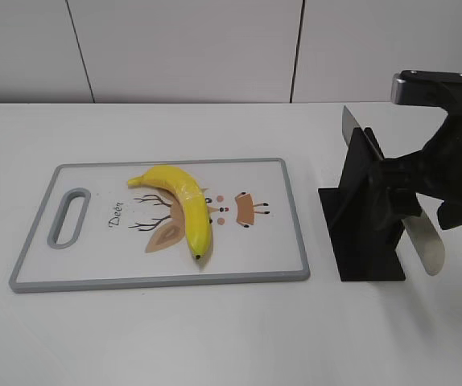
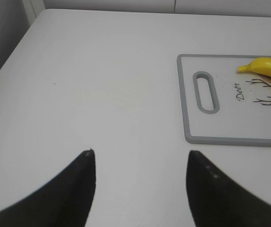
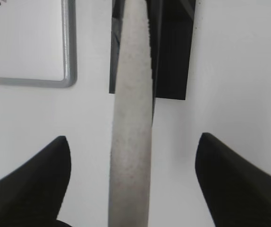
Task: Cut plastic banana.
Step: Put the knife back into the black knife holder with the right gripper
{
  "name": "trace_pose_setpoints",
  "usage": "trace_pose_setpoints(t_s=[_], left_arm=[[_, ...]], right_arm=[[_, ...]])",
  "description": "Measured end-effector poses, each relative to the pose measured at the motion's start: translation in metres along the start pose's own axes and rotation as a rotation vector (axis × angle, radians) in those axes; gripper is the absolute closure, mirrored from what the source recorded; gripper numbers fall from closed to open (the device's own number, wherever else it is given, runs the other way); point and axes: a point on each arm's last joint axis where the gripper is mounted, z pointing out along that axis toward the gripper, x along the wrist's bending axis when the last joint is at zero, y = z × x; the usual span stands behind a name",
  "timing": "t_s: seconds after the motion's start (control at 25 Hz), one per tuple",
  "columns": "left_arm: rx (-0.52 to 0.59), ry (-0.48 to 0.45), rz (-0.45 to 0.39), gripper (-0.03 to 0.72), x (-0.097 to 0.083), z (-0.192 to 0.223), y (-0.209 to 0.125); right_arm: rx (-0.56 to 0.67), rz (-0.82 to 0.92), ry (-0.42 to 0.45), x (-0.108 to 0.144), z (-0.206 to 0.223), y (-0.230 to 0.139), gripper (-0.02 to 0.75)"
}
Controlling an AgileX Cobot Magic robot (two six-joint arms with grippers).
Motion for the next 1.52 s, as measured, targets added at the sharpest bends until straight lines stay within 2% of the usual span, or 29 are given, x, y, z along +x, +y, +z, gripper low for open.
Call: trace_pose_setpoints(t_s=[0.12,0.24,0.36,0.48,0.64,0.84,1.0,1.24,1.52], left_arm=[[0.0,0.0,0.0,0.118,0.0,0.0,0.0],[0.0,0.0,0.0,0.124,0.0,0.0,0.0],[0.0,0.0,0.0,0.129,0.0,0.0,0.0],[-0.001,0.0,0.0,0.129,0.0,0.0,0.0],[-0.001,0.001,-0.001,0.131,0.0,0.0,0.0],[-0.001,0.001,-0.001,0.164,0.0,0.0,0.0],[-0.001,0.001,-0.001,0.185,0.0,0.0,0.0],[-0.001,0.001,-0.001,0.203,0.0,0.0,0.0],[-0.001,0.001,-0.001,0.234,0.0,0.0,0.0]], right_arm=[[-0.022,-0.053,0.036,0.002,-0.013,-0.004,0.104],[-0.035,-0.123,0.089,0.001,-0.037,-0.024,0.104],[-0.045,-0.166,0.14,-0.012,-0.049,-0.072,0.104],[-0.118,-0.212,0.166,-0.03,-0.061,-0.125,0.104],[-0.452,-0.292,0.215,-0.045,-0.107,-0.169,0.115],[-0.689,-0.376,0.142,-0.07,-0.123,-0.214,0.159],[-0.838,-0.384,0.149,-0.079,-0.13,-0.236,0.167],[-0.848,-0.366,0.144,-0.079,-0.13,-0.239,0.169],[-0.877,-0.171,-0.012,-0.077,-0.13,-0.238,0.169]])
